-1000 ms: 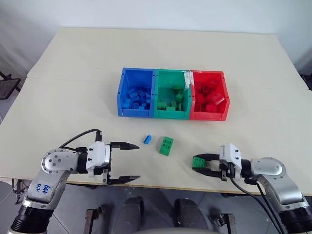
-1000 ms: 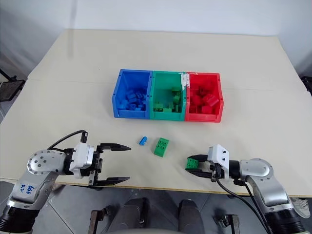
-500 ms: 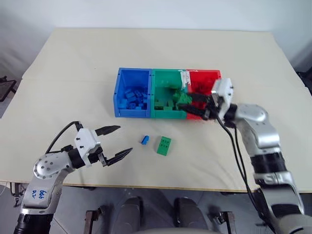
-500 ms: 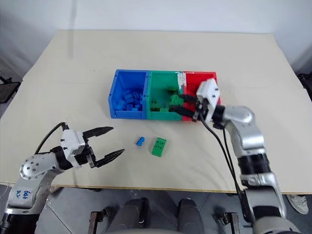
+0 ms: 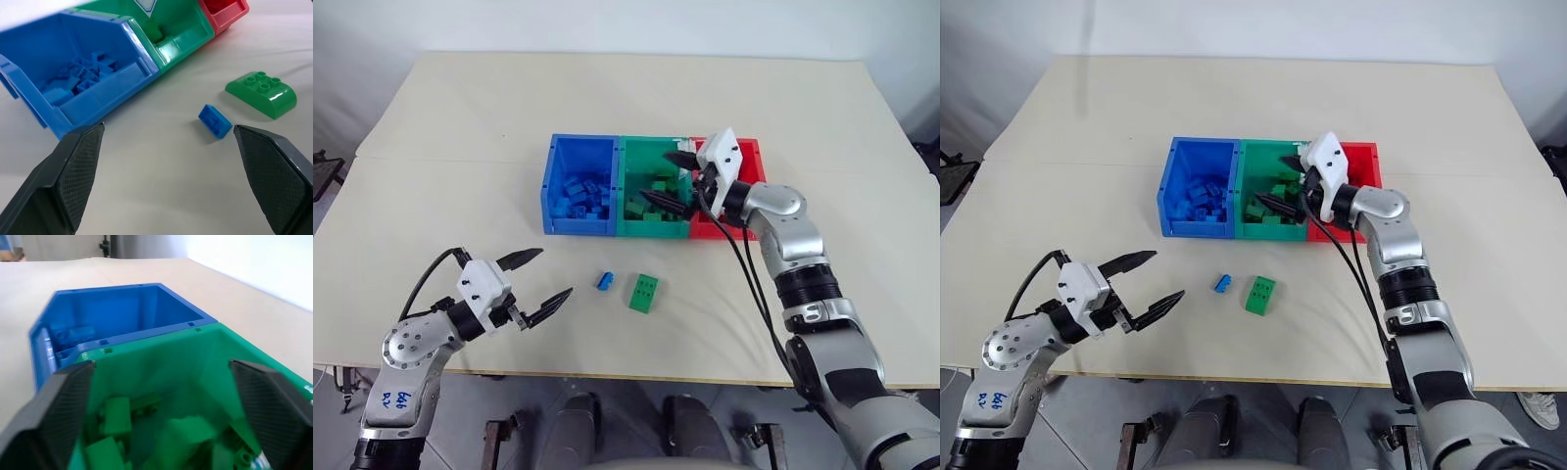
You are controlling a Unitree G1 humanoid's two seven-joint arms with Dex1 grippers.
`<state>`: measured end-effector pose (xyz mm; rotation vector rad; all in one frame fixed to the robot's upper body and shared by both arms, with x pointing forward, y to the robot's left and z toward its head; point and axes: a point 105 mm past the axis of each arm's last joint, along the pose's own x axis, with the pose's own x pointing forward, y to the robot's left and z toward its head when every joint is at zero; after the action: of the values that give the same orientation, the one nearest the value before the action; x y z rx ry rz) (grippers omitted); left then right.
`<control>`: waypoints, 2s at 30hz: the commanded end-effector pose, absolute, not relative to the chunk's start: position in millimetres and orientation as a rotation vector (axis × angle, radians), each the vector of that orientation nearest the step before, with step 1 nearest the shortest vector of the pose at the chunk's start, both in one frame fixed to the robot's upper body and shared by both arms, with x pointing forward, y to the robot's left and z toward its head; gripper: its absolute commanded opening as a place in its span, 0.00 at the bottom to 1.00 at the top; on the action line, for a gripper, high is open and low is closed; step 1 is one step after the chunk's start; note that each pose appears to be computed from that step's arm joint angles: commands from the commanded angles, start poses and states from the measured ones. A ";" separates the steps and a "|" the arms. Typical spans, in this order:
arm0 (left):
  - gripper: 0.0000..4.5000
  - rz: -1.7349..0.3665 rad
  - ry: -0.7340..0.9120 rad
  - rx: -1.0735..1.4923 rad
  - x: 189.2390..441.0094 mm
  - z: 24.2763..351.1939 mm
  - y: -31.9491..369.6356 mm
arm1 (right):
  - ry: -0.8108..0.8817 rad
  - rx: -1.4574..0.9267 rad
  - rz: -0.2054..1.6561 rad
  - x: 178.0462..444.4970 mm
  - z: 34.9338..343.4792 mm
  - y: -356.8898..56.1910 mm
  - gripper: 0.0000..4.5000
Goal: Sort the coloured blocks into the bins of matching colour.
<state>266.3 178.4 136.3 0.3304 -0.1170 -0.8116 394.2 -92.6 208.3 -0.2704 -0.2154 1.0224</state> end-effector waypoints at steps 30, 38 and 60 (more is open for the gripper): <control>1.00 -1.098 -0.095 0.385 271.4 151.3 169.1 | -0.065 -0.295 1.349 284.3 137.4 -144.8 0.99; 1.00 -0.995 -0.044 0.377 259.1 141.2 188.4 | 0.012 -0.313 1.443 296.1 120.2 -86.7 0.99; 1.00 -0.981 -0.075 0.367 255.4 147.8 180.7 | 0.051 -0.369 1.393 304.6 100.8 -64.1 0.77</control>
<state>256.4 184.9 140.7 0.3683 -0.0396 -0.9661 308.6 -64.2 95.9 -0.3946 0.0775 1.3748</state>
